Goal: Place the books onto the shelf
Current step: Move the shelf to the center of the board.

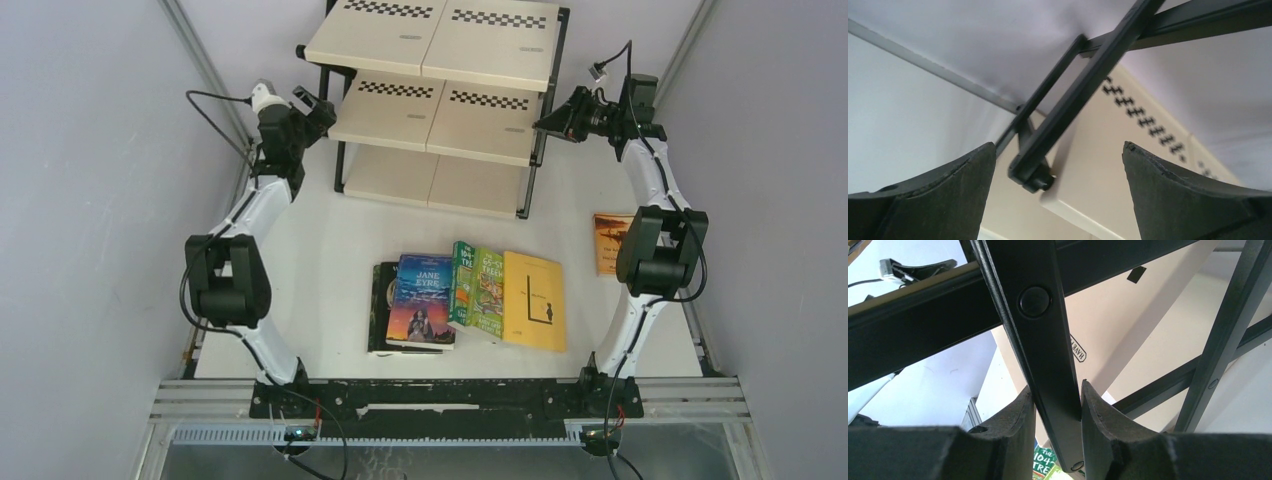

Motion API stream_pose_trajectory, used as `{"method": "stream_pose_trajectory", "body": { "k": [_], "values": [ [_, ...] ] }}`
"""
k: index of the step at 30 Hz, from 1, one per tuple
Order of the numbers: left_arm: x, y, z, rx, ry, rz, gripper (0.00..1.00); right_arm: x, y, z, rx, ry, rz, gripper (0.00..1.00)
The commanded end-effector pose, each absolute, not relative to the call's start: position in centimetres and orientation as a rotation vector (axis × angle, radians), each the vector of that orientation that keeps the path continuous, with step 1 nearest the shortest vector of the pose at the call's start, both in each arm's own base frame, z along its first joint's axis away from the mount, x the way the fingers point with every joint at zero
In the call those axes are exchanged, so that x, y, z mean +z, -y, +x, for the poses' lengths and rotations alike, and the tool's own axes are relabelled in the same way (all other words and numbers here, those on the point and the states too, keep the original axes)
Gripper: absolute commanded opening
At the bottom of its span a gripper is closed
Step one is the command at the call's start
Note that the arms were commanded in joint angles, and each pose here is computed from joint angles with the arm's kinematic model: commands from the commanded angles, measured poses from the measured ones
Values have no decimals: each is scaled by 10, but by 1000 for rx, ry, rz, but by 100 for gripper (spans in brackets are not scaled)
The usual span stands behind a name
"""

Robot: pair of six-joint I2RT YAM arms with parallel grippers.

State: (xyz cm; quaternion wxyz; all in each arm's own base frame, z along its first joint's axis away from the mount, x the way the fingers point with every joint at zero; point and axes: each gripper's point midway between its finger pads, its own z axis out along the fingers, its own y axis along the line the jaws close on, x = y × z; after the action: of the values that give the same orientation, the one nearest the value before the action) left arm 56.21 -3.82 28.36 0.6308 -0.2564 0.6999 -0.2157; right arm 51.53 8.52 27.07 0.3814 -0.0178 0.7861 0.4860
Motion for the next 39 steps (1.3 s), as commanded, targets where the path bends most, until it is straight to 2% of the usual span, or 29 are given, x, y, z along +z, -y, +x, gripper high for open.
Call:
{"method": "stream_pose_trajectory", "body": {
  "k": [1,7,13,18,21,25,30,39],
  "values": [
    [285,32,577,-325,-1658,-483,100,293,-89,511,1335,-2016,49,8],
    [276,29,594,-209,-1685,-460,100,288,-89,512,1341,-2021,45,9],
    [282,29,606,-143,-1647,-468,87,283,-90,512,1346,-2031,47,9],
    [290,30,610,-92,-1588,-475,68,283,-90,512,1345,-2031,50,9],
    [292,28,610,-51,-1566,-493,60,283,-90,512,1340,-2033,48,9],
    [292,27,608,-20,-1551,-503,32,283,-89,511,1334,-2034,52,9],
    [288,28,600,-12,-1558,-500,14,284,-89,511,1322,-2032,58,9],
    [281,42,567,-18,-1575,-487,11,285,-84,509,1275,-2038,118,11]
  ]
}}
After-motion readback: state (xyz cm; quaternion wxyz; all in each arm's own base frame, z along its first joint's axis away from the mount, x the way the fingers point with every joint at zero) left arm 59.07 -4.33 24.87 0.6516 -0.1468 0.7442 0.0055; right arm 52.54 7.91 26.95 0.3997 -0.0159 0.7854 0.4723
